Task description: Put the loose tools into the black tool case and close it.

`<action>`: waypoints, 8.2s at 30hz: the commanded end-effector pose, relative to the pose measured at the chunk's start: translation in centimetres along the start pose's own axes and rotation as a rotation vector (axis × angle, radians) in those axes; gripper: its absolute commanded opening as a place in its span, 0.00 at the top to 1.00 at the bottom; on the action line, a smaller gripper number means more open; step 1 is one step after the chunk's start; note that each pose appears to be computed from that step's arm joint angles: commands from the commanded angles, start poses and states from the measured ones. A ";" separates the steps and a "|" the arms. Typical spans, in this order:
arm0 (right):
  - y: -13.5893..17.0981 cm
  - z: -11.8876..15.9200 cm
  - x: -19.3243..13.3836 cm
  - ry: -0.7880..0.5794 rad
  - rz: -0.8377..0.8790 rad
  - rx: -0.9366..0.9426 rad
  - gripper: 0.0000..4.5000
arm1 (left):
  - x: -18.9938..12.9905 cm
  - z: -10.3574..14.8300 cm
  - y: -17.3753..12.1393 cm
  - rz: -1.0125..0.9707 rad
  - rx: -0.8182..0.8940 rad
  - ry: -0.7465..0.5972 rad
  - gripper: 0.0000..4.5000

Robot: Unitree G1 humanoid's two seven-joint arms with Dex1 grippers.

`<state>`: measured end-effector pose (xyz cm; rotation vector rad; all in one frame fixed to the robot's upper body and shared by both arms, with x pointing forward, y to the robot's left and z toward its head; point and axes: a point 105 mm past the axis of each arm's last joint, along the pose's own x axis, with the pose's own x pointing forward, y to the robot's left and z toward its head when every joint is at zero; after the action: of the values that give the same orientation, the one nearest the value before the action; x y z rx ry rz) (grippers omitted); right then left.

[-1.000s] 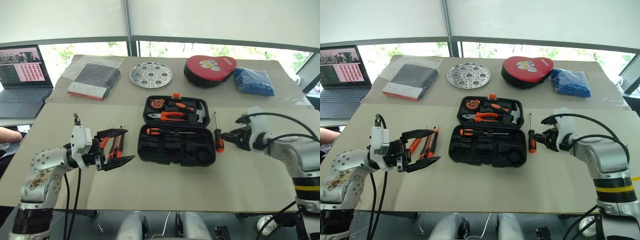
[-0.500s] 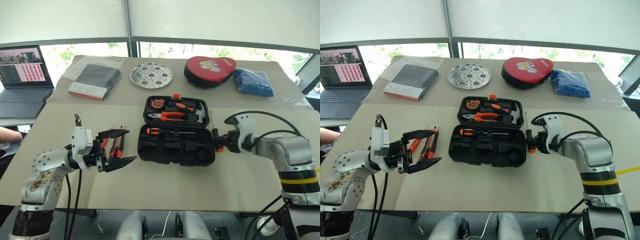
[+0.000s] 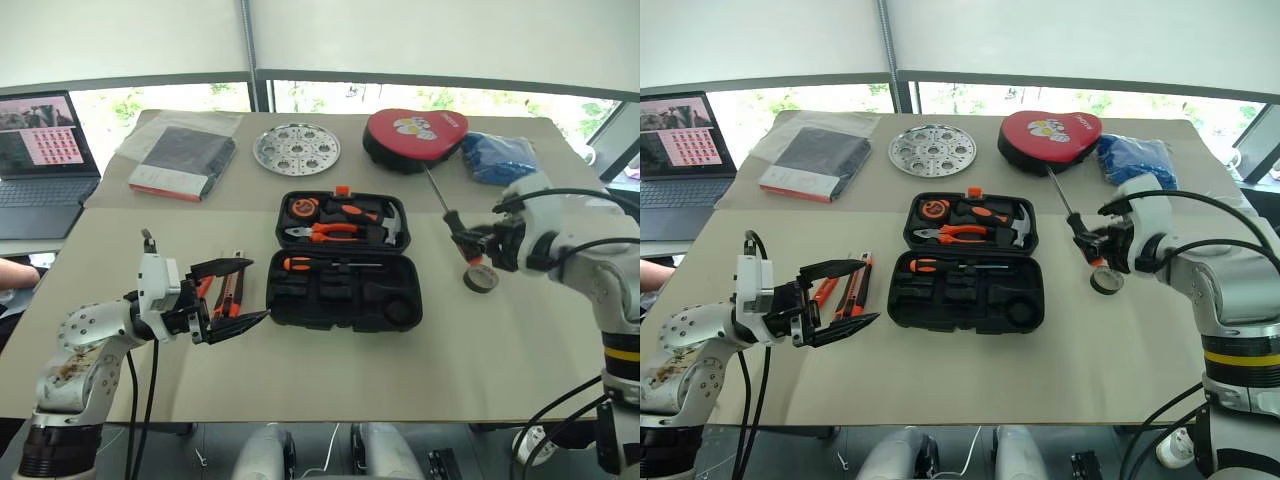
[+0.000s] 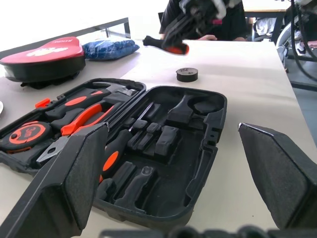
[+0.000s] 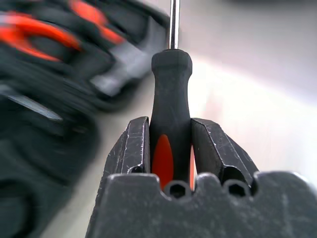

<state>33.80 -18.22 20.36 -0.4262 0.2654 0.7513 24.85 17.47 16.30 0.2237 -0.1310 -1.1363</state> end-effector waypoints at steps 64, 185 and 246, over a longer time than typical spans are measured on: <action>7.0 -4.8 11.0 -0.114 0.557 -0.446 1.00 | -3.8 -1.7 0.1 0.171 -0.014 0.086 0.00; 8.3 -2.6 -3.9 -0.233 0.371 -0.104 0.00 | 11.8 -5.8 3.4 -0.398 0.332 0.892 0.80; 9.1 -3.2 -3.2 -0.236 0.403 -0.036 0.00 | 12.4 -4.3 4.5 -0.384 0.399 0.964 0.80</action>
<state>25.04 -15.73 15.33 -0.3013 0.1446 1.1916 34.80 7.33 13.16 1.1185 0.5353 -1.2928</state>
